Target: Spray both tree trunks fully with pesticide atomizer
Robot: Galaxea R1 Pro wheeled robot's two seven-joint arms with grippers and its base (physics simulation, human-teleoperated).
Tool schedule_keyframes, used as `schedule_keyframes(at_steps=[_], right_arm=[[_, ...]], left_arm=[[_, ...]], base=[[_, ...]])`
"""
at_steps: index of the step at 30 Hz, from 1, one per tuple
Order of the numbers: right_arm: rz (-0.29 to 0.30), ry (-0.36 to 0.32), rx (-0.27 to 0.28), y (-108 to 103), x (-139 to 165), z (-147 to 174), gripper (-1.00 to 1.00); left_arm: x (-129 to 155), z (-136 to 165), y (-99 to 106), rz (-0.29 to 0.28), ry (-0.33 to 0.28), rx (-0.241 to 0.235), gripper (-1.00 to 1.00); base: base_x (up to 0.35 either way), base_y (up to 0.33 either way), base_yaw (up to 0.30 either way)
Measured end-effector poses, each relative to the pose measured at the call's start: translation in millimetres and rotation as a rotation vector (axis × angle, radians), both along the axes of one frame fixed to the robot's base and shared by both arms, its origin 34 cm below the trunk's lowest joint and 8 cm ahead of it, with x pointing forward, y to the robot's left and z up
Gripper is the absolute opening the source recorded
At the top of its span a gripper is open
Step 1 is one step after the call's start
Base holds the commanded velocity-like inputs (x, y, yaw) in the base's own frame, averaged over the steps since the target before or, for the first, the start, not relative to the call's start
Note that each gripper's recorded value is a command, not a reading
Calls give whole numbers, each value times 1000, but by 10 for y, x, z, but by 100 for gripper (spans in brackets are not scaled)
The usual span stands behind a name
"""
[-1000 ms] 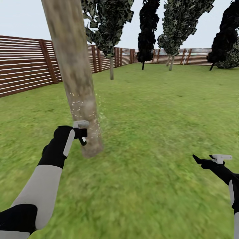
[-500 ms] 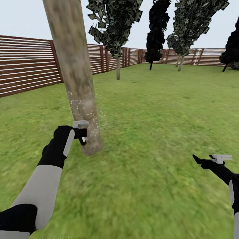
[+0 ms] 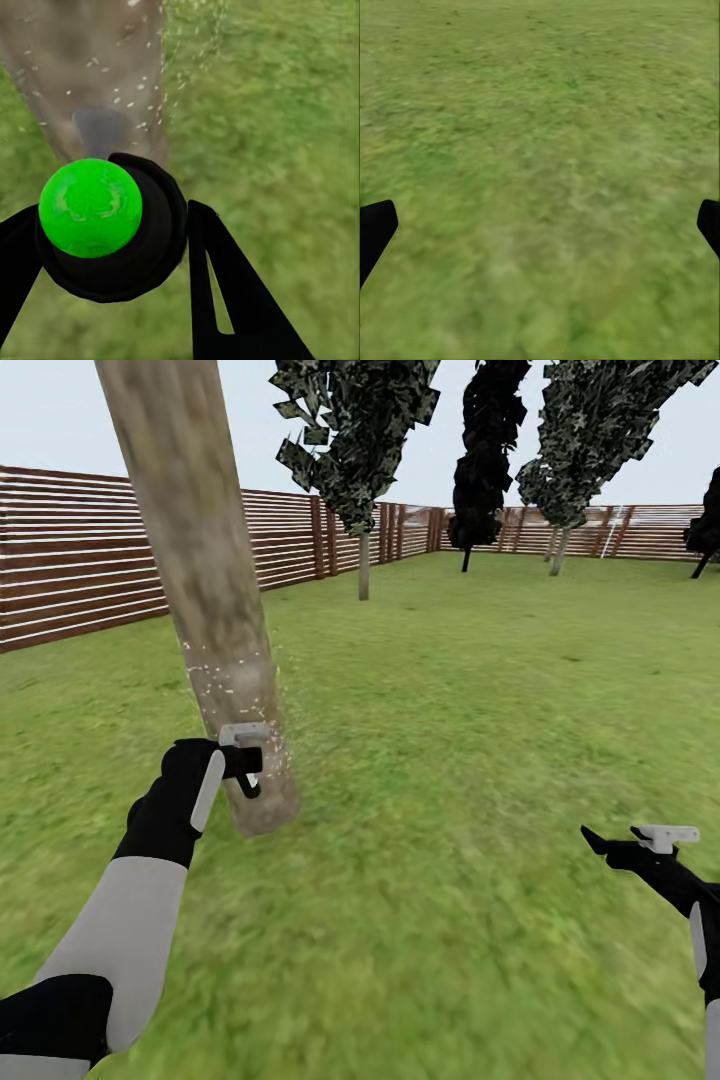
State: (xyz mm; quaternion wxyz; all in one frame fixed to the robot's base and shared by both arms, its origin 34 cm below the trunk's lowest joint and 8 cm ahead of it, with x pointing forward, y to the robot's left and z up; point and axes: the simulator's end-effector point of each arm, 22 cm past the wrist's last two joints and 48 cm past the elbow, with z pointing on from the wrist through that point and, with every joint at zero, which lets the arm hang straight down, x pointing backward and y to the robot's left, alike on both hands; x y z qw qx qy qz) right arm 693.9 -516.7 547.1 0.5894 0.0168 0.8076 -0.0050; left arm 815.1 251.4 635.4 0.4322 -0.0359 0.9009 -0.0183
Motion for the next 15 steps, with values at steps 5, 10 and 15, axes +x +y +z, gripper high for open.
schedule_keyframes(at_steps=[5,10,15], right_arm=[[0,-1,-1,-2,0,2,100],[1,-1,-1,0,1,3,100],[1,0,-2,2,2,2,100]], left_arm=[[0,0,-1,0,0,-1,-100],[0,0,0,0,0,0,-100],[-1,-1,-2,0,0,-1,-100]], base=[[182,-239,274],[126,-250,153],[4,-273,3]])
